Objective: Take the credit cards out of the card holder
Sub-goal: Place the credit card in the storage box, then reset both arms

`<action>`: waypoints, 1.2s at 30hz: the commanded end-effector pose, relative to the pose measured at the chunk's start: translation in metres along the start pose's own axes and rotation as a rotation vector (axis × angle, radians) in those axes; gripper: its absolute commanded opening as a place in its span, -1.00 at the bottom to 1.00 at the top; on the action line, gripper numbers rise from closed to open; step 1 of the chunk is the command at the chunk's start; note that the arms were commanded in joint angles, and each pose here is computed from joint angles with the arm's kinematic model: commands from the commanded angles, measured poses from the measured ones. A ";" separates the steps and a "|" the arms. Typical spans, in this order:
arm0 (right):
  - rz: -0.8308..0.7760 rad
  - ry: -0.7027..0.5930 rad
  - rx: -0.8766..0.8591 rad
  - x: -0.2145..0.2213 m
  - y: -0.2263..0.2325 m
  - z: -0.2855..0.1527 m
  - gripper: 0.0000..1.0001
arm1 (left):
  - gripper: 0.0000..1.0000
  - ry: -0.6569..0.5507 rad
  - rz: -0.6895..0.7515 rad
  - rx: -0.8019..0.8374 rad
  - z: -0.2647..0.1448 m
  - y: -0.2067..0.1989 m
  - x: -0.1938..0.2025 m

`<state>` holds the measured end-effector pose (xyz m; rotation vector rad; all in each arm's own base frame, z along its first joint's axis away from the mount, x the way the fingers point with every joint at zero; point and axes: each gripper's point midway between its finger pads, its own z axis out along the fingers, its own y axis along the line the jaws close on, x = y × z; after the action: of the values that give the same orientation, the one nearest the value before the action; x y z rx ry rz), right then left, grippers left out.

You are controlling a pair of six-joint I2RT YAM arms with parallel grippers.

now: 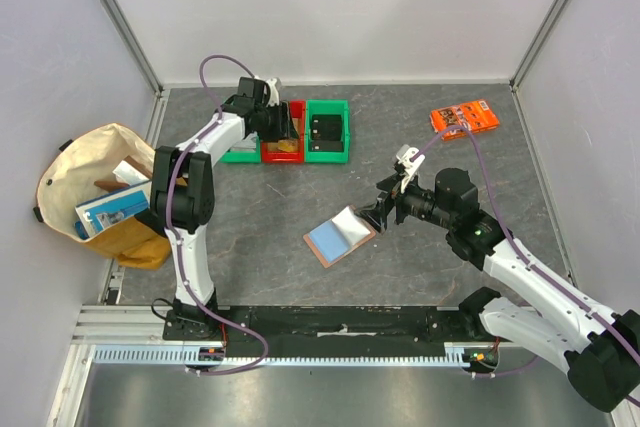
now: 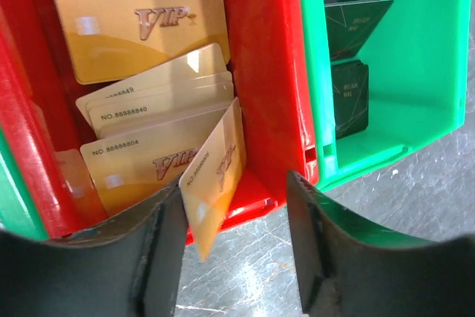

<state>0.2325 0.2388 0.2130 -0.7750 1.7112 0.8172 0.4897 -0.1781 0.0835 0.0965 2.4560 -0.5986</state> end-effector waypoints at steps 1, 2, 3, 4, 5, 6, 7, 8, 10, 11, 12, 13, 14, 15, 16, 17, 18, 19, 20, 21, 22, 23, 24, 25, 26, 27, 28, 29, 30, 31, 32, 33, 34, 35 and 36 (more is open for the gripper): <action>-0.012 -0.029 0.026 -0.009 -0.003 -0.002 0.96 | 0.35 -0.095 0.053 -0.045 -0.034 -0.007 -0.039; -0.011 -0.031 0.030 -0.010 -0.004 -0.002 0.96 | 0.41 -0.112 0.068 -0.062 -0.041 -0.007 -0.046; -0.006 -0.027 0.037 -0.010 -0.005 -0.003 0.96 | 0.48 -0.134 0.084 -0.078 -0.051 -0.008 -0.054; -0.001 -0.025 0.047 -0.010 -0.007 -0.003 0.96 | 0.52 -0.155 0.099 -0.091 -0.061 -0.010 -0.060; 0.002 -0.025 0.063 -0.010 -0.009 -0.004 0.96 | 0.54 -0.178 0.111 -0.105 -0.071 -0.011 -0.067; 0.007 -0.029 0.081 -0.013 -0.011 -0.005 0.96 | 0.54 -0.206 0.122 -0.116 -0.084 -0.014 -0.074; 0.012 -0.032 0.099 -0.013 -0.014 -0.006 0.96 | 0.57 -0.231 0.132 -0.126 -0.094 -0.016 -0.080; 0.017 -0.035 0.120 -0.014 -0.017 -0.007 0.96 | 0.64 -0.260 0.136 -0.137 -0.108 -0.018 -0.085; 0.031 -0.056 0.171 -0.021 -0.024 -0.010 0.96 | 0.75 -0.305 0.143 -0.156 -0.132 -0.024 -0.093; 0.043 -0.034 0.197 -0.015 -0.027 -0.014 0.96 | 0.77 -0.332 0.146 -0.159 -0.145 -0.027 -0.096; 0.049 -0.036 0.220 -0.016 -0.030 -0.016 0.96 | 0.81 -0.357 0.146 -0.163 -0.158 -0.030 -0.098; 0.056 -0.042 0.256 -0.018 -0.035 -0.020 0.96 | 0.81 -0.398 0.146 -0.160 -0.179 -0.036 -0.101; 0.066 -0.051 0.297 -0.021 -0.040 -0.025 0.96 | 0.81 -0.428 0.143 -0.160 -0.194 -0.041 -0.100; 0.082 -0.050 0.354 -0.020 -0.048 -0.030 0.96 | 0.82 -0.458 0.140 -0.161 -0.208 -0.043 -0.098; 0.091 -0.061 0.403 -0.023 -0.054 -0.037 0.96 | 0.82 -0.502 0.137 -0.156 -0.226 -0.047 -0.096; 0.103 -0.071 0.481 -0.024 -0.064 -0.047 0.96 | 0.83 -0.551 0.132 -0.151 -0.245 -0.051 -0.093; 0.106 -0.080 0.545 -0.025 -0.072 -0.056 0.96 | 0.89 -0.588 0.125 -0.146 -0.258 -0.053 -0.087; 0.115 -0.089 0.599 -0.026 -0.078 -0.065 0.96 | 0.89 -0.634 0.123 -0.137 -0.276 -0.057 -0.080; 0.120 -0.107 0.657 -0.029 -0.084 -0.076 0.96 | 0.89 -0.668 0.121 -0.130 -0.289 -0.058 -0.072; 0.118 -0.120 0.702 -0.031 -0.088 -0.086 0.96 | 0.89 -0.709 0.112 -0.123 -0.306 -0.060 -0.063; 0.118 -0.133 0.756 -0.033 -0.094 -0.096 0.96 | 0.90 -0.730 0.106 -0.111 -0.315 -0.060 -0.048; 0.121 -0.150 0.799 -0.036 -0.097 -0.106 0.96 | 0.90 -0.775 0.087 -0.137 -0.329 -0.055 -0.041; 0.123 -0.166 0.831 -0.038 -0.099 -0.116 0.96 | 0.89 -0.814 0.075 -0.136 -0.344 -0.054 -0.029; 0.121 -0.192 0.862 -0.043 -0.100 -0.127 0.96 | 0.89 -0.851 0.051 -0.146 -0.356 -0.051 -0.019; 0.121 -0.207 0.893 -0.045 -0.102 -0.136 0.96 | 0.89 -0.893 0.033 -0.147 -0.369 -0.049 -0.007; 0.120 -0.225 0.911 -0.048 -0.101 -0.144 0.96 | 0.90 -0.960 0.008 -0.129 -0.390 -0.049 0.008; 0.114 -0.230 0.927 -0.048 -0.101 -0.151 0.96 | 0.90 -0.996 -0.012 -0.125 -0.399 -0.047 0.018; 0.113 -0.247 0.941 -0.051 -0.100 -0.160 0.96 | 0.89 -1.037 -0.025 -0.111 -0.409 -0.046 0.030; 0.112 -0.265 0.957 -0.053 -0.100 -0.168 0.96 | 0.90 -1.077 -0.030 -0.099 -0.419 -0.045 0.041; 0.115 -0.283 0.965 -0.053 -0.098 -0.175 0.96 | 0.90 -1.097 -0.040 -0.099 -0.421 -0.041 0.052; 0.117 -0.313 0.971 -0.056 -0.097 -0.182 0.96 | 0.90 -1.127 -0.060 -0.099 -0.426 -0.036 0.063; 0.119 -0.336 0.971 -0.055 -0.095 -0.187 0.96 | 0.90 -1.152 -0.085 -0.110 -0.429 -0.029 0.073; 0.124 -0.371 0.967 -0.057 -0.092 -0.193 0.96 | 0.90 -1.177 -0.109 -0.120 -0.430 -0.022 0.083; 0.126 -0.394 0.966 -0.056 -0.091 -0.198 0.96 | 0.90 -1.200 -0.126 -0.133 -0.431 -0.015 0.091; 0.124 -0.414 0.972 -0.056 -0.090 -0.203 0.96 | 0.90 -1.225 -0.138 -0.142 -0.431 -0.009 0.099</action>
<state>0.2273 0.0507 0.2916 0.0777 1.5925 0.1613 0.1811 -0.0262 0.3706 -0.2319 1.3330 -0.3798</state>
